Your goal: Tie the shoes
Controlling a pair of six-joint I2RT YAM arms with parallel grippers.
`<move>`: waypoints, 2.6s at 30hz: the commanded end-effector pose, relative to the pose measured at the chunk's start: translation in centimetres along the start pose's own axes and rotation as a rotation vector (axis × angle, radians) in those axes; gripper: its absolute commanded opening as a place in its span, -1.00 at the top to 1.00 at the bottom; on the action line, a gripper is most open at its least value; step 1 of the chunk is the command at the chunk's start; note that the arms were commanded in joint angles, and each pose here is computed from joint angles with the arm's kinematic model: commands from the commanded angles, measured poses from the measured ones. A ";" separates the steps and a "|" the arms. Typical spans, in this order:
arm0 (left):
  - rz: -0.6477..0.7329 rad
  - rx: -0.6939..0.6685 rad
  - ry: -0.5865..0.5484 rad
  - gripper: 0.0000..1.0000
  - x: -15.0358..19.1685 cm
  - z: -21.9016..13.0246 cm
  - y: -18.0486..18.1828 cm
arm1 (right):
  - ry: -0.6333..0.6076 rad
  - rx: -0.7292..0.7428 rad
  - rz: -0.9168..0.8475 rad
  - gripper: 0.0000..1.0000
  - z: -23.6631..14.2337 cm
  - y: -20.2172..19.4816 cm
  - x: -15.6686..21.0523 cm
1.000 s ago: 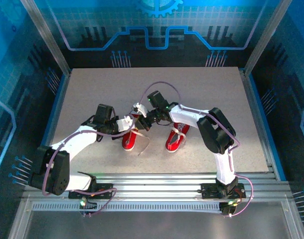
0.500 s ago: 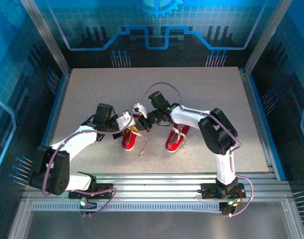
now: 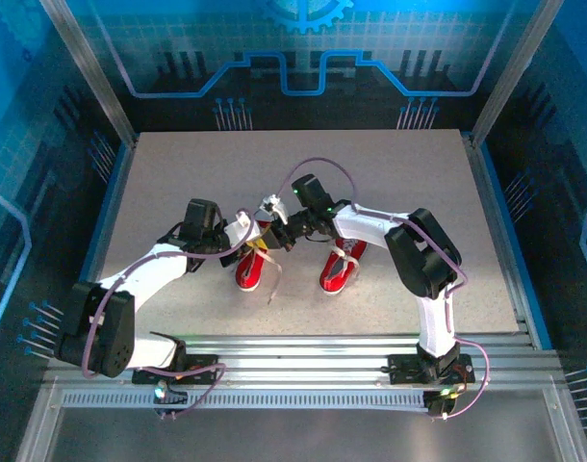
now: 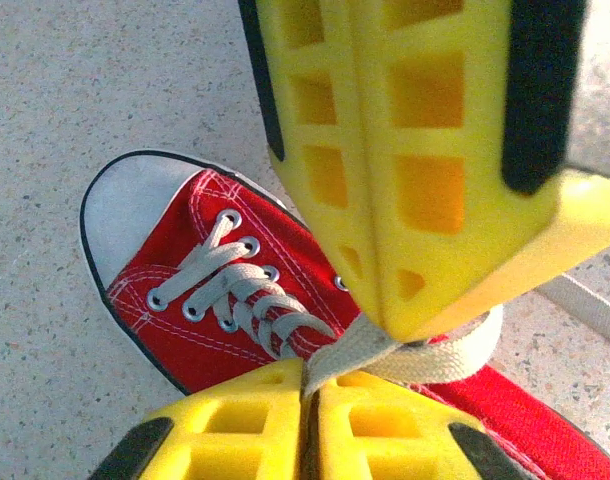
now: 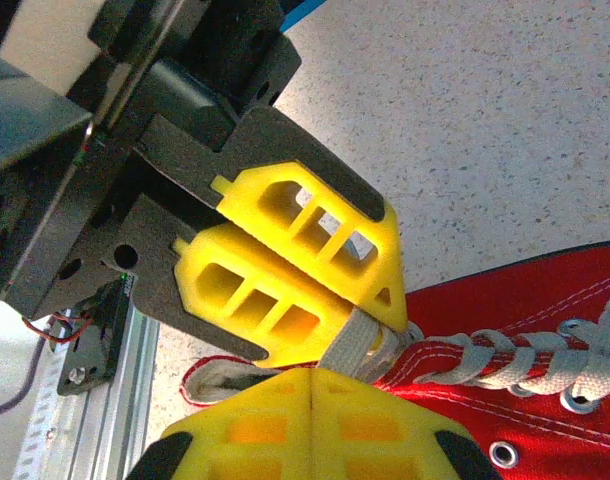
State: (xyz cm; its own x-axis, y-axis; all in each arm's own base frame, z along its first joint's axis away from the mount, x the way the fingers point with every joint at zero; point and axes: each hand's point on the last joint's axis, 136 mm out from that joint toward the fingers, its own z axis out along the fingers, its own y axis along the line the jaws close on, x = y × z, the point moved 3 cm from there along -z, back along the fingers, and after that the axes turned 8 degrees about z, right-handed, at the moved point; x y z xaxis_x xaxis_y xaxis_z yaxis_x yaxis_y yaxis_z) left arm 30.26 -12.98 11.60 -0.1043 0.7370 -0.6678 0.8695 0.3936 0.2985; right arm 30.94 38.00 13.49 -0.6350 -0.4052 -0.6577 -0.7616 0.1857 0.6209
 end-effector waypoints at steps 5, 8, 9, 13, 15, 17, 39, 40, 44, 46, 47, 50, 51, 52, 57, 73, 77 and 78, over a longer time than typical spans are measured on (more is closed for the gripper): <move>-0.040 0.004 -0.064 0.63 -0.5 0.6 0.2 | -0.026 -0.059 0.003 1.00 -0.7 1.2 -0.8; -0.044 -0.001 -0.068 0.56 -0.5 0.7 0.2 | -0.020 -0.064 0.009 1.00 -0.6 1.2 -0.7; -0.044 0.002 -0.069 0.55 -0.4 0.8 0.1 | -0.021 -0.066 0.010 1.00 -0.6 1.3 -0.7; -0.041 0.018 -0.056 0.61 -0.2 1.0 -0.1 | -0.025 -0.068 0.004 1.00 -0.7 1.5 -0.9; -0.039 0.023 -0.049 0.73 0.0 1.1 -0.2 | -0.026 -0.068 0.003 1.00 -0.8 1.5 -1.1; -0.035 0.025 -0.044 0.78 0.1 1.2 -0.3 | -0.026 -0.072 0.004 1.00 -0.8 1.6 -1.1; 0.012 0.018 -0.021 0.87 0.4 0.9 -0.8 | -0.014 -0.017 0.334 0.53 0.0 -4.9 0.0; 0.014 0.016 -0.021 0.87 0.3 0.8 -0.8 | -0.006 -0.025 0.343 0.53 0.3 -4.9 0.2; 0.033 0.008 -0.025 0.88 0.3 0.7 -0.9 | 0.004 -0.079 0.361 0.46 0.8 -4.5 0.5; 0.039 0.011 -0.027 0.88 0.3 0.8 -1.1 | 0.007 -0.100 0.362 0.44 0.9 -4.3 0.5; 0.043 0.012 -0.028 0.88 0.3 0.8 -1.1 | 0.009 -0.107 0.364 0.42 1.0 -4.2 0.5; 0.050 0.012 -0.034 0.89 0.2 0.9 -1.2 | 0.008 -0.125 0.380 0.40 1.3 -4.2 0.5; 0.054 0.011 -0.033 0.89 0.2 0.9 -1.3 | 0.007 -0.131 0.384 0.40 1.3 -4.2 0.5; 0.057 0.007 -0.032 0.90 0.1 0.9 -1.2 | 0.007 -0.137 0.390 0.40 1.4 -4.2 0.6; 0.075 -0.013 -0.038 0.92 -0.1 0.7 -1.2 | 0.004 -0.129 0.420 0.44 1.6 -4.6 0.6; 0.109 -0.033 -0.039 0.95 -0.3 0.6 -1.4 | 0.015 -0.161 0.476 0.41 2.1 -4.2 0.4; 0.115 -0.045 -0.040 0.95 -0.4 0.5 -1.3 | 0.026 -0.173 0.482 0.42 2.4 -3.9 0.5; 0.117 -0.048 -0.041 0.95 -0.4 0.5 -1.3 | 0.029 -0.176 0.483 0.42 2.5 -3.8 0.5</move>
State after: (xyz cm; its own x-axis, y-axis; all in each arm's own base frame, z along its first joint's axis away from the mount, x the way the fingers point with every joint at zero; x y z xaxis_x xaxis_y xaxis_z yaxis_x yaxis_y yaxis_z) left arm 29.64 -13.84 10.62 -0.0223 0.7568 -0.6533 0.8605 0.3472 0.3728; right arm 33.86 38.35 9.62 -0.9102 -0.3048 -0.2804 -0.3578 0.2378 0.9030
